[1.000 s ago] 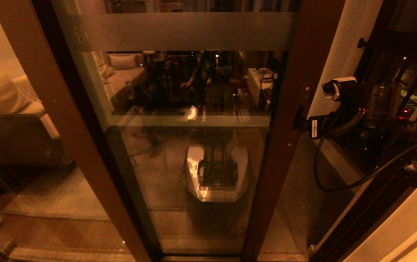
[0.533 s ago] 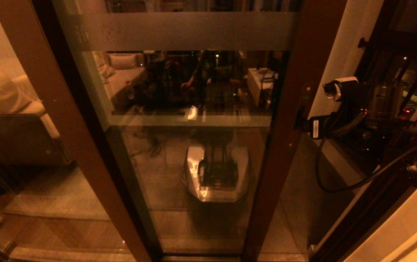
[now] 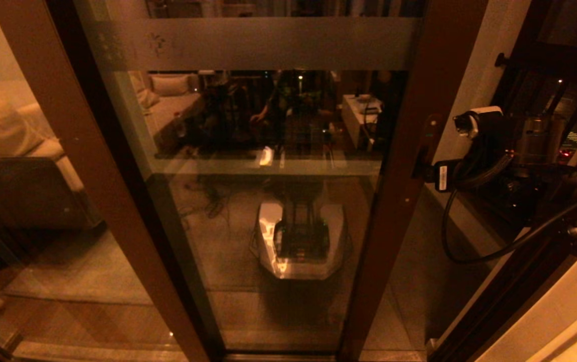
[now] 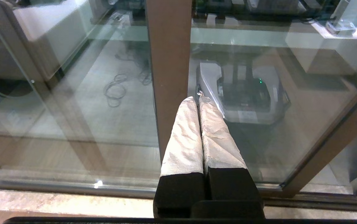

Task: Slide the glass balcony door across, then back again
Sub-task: Close the slid door

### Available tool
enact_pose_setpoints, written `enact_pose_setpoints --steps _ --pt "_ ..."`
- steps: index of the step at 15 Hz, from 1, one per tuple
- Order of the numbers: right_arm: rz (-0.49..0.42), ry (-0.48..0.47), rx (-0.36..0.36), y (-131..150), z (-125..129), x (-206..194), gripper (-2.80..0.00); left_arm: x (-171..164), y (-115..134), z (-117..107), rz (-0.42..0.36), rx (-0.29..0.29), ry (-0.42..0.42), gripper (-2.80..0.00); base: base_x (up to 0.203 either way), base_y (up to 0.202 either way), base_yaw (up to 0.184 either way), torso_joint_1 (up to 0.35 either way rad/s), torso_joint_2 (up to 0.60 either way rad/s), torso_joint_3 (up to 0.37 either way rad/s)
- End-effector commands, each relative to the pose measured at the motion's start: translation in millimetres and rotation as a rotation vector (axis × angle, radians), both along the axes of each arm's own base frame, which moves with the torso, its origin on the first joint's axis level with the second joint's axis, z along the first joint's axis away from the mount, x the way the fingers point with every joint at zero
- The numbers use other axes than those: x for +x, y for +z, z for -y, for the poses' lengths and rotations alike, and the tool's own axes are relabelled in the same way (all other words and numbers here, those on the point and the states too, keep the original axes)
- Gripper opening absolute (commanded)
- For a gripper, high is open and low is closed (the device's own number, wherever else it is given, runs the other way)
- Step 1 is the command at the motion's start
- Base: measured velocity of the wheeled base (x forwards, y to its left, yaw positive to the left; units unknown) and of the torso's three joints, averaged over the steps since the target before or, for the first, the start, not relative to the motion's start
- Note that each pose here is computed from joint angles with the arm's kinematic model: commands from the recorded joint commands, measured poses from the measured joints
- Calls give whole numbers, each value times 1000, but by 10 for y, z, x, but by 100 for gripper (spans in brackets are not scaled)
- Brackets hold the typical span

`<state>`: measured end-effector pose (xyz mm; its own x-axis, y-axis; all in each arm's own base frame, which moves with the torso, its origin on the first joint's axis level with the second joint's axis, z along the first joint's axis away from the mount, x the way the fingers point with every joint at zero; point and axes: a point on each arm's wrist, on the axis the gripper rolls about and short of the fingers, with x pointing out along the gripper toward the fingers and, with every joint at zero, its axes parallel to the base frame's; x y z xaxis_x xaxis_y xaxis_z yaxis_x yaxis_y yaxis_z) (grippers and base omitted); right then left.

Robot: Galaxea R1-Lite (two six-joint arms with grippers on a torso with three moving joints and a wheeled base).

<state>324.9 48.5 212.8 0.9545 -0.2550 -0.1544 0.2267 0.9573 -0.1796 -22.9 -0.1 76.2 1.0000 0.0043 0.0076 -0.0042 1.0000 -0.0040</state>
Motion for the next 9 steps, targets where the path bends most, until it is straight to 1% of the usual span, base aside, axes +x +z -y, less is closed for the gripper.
enact_pose_setpoints --steps 1,7,9 --pt "2 -14 -1 -2 36 9 0 0 3 0 0 -1 0 -280 0 0 0 0 0 0" --pt "-1 -50 0 -13 157 25 0 0 3 0 0 -1 0 -280 0 0 0 0 0 0" --pt "-22 -57 -1 -73 181 -6 0 1 -1 0 -1 -1 0 -280 0 0 0 0 0 0"
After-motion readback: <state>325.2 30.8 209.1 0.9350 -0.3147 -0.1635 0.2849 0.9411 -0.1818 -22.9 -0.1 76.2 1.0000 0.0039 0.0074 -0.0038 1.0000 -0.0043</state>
